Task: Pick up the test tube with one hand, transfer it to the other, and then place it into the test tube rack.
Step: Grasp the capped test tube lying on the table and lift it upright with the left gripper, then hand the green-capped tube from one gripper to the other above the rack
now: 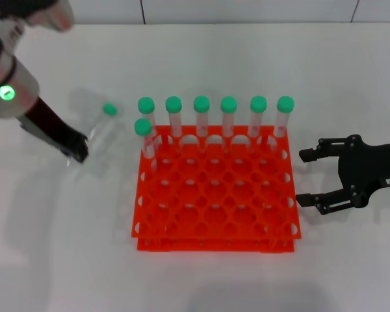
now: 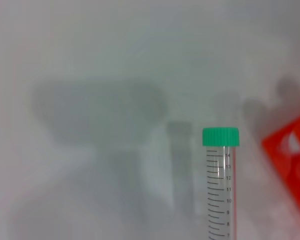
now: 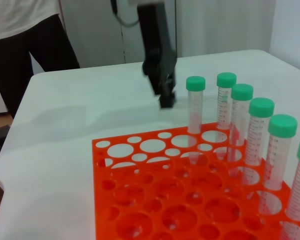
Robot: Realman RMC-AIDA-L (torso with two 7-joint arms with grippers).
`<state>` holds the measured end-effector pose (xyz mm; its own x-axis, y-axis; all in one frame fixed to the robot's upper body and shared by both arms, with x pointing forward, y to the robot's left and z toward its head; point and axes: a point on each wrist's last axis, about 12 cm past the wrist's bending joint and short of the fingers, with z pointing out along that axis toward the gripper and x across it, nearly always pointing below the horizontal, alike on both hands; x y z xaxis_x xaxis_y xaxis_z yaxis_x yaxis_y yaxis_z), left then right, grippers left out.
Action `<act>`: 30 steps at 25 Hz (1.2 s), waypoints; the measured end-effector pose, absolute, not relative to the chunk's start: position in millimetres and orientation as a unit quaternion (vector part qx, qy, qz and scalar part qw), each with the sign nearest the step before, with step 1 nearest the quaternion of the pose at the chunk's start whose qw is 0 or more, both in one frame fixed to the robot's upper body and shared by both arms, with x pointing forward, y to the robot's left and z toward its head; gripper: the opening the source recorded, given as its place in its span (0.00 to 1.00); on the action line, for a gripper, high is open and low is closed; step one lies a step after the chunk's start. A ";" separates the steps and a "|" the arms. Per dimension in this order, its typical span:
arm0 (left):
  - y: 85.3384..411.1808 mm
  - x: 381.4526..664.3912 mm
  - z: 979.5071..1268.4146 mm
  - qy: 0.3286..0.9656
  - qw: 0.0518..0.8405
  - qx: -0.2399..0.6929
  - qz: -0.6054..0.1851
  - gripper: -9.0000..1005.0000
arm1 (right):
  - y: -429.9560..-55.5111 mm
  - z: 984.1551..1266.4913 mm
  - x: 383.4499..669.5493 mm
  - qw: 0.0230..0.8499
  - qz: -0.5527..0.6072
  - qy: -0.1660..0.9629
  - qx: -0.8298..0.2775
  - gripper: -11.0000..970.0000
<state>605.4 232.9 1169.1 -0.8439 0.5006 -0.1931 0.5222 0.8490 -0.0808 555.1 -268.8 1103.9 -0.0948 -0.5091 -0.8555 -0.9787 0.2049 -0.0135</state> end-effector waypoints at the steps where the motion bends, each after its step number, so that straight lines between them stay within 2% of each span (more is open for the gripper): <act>1: 234.8 604.4 1173.8 0.958 0.091 0.265 -0.065 0.19 | -268.9 1103.9 555.0 0.385 0.305 0.674 -0.552 0.83; 5: 237.4 599.8 1207.1 0.942 0.177 0.278 -0.061 0.19 | -268.3 1104.2 554.7 0.386 0.307 0.673 -0.551 0.83; 9: 235.2 598.2 1218.5 0.901 0.281 0.315 -0.098 0.19 | -267.2 1104.1 554.4 0.386 0.309 0.672 -0.551 0.83; 13: 234.8 597.1 1212.4 0.837 0.390 0.352 -0.154 0.19 | -263.7 1102.9 553.4 0.385 0.313 0.670 -0.552 0.83; 18: 235.3 591.8 1186.8 0.743 0.502 0.363 -0.254 0.19 | -264.8 1101.9 550.8 0.389 0.318 0.671 -0.546 0.83; 23: 239.4 588.8 1163.3 0.684 0.537 0.355 -0.344 0.19 | -263.1 1101.7 549.6 0.393 0.323 0.669 -0.542 0.82; 30: 232.7 589.2 1154.0 0.659 0.461 0.429 -0.411 0.19 | -259.6 1103.5 548.7 0.405 0.332 0.657 -0.542 0.82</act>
<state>589.2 232.7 1154.0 -0.2069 0.1866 -0.9604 0.9442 0.2952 -0.1460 548.7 -259.6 1103.5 -0.0847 -0.4425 -0.8927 -0.9814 0.1921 -0.0021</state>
